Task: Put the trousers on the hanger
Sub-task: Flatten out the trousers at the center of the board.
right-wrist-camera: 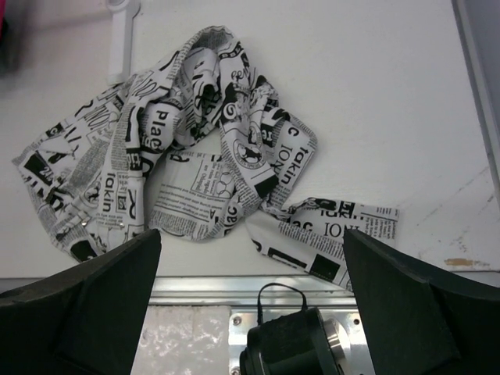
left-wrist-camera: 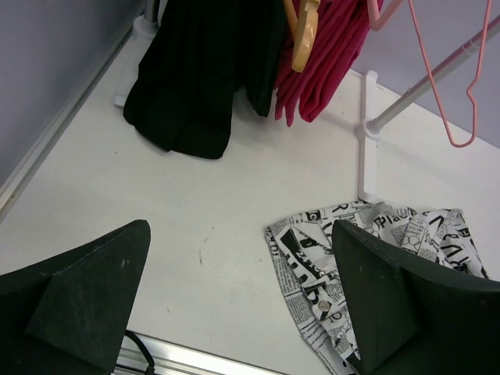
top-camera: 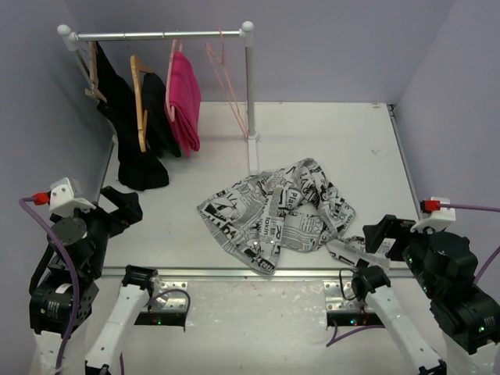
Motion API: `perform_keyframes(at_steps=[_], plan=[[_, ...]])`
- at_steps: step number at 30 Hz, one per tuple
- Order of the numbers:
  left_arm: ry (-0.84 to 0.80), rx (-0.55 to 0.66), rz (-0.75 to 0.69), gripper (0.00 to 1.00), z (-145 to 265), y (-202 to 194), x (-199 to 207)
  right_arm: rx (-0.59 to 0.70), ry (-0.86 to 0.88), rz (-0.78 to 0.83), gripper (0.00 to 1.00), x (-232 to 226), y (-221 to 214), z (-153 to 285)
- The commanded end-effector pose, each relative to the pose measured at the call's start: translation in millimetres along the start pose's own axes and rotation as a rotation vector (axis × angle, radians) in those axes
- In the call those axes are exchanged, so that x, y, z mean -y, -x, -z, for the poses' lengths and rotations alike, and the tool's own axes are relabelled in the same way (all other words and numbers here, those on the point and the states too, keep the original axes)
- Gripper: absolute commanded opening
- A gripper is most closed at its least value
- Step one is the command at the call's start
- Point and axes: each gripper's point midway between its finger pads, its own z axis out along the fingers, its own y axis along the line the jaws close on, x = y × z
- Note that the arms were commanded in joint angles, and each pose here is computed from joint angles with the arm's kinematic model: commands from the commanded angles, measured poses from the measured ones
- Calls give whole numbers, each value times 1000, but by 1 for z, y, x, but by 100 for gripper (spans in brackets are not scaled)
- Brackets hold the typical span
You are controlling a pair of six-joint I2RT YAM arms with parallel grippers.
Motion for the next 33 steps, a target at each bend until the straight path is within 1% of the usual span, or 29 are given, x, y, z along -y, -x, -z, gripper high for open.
perform_keyframes(at_steps=[1,3,5,6,7,10,11,12,13,14,16,17,18,19,20,23,24,27,29,31,33], plan=[[-4,-7,4,100,-5,4,5,62,90,-29,99,-15,8,0],[-25,-22,10,100,-6,4,11,48,120,-27,99,-21,5,-2],[-81,-60,34,100,-9,1,26,31,178,-17,99,-32,2,-4],[-157,-110,50,100,-11,-9,41,17,216,-15,99,-39,-1,-4],[-214,-124,97,100,-14,-11,55,22,236,-15,99,-42,-1,-4],[-355,-316,208,100,-30,-59,86,12,242,-28,99,-44,-3,-8],[-382,-370,233,100,-43,-72,96,5,241,-30,99,-45,-4,-9],[-383,-452,256,100,-56,-97,98,-7,240,-38,99,-46,-6,-12],[-357,-489,283,100,-68,-115,97,-20,245,-41,99,-48,-8,-15],[-331,-488,301,100,-76,-122,96,-29,252,-44,99,-49,-9,-16],[-308,-471,324,100,-78,-126,102,-44,265,-48,99,-52,-13,-18],[-319,-478,338,100,-75,-132,114,-55,280,-49,99,-55,-16,-19],[-346,-512,347,100,-69,-143,128,-64,283,-50,99,-56,-18,-21],[-301,-475,335,100,-76,-148,129,-65,281,-53,99,-56,-19,-22],[-267,-489,301,100,-79,-164,139,-68,281,-58,99,-56,-20,-25],[-201,-584,140,100,-69,-228,180,-85,312,-68,99,-62,-23,-27],[-163,-593,93,100,-69,-248,179,-90,315,-68,99,-63,-24,-27],[-113,-588,44,99,-73,-276,187,-88,314,-54,99,-62,-21,-22],[-92,-582,-10,96,-83,-299,185,-89,308,-30,99,-59,-20,-18],[-79,-596,-57,88,-87,-309,190,-85,310,-15,99,-59,-19,-15],[-27,-639,-143,85,-92,-334,181,-91,317,-10,99,-59,-22,-16]])
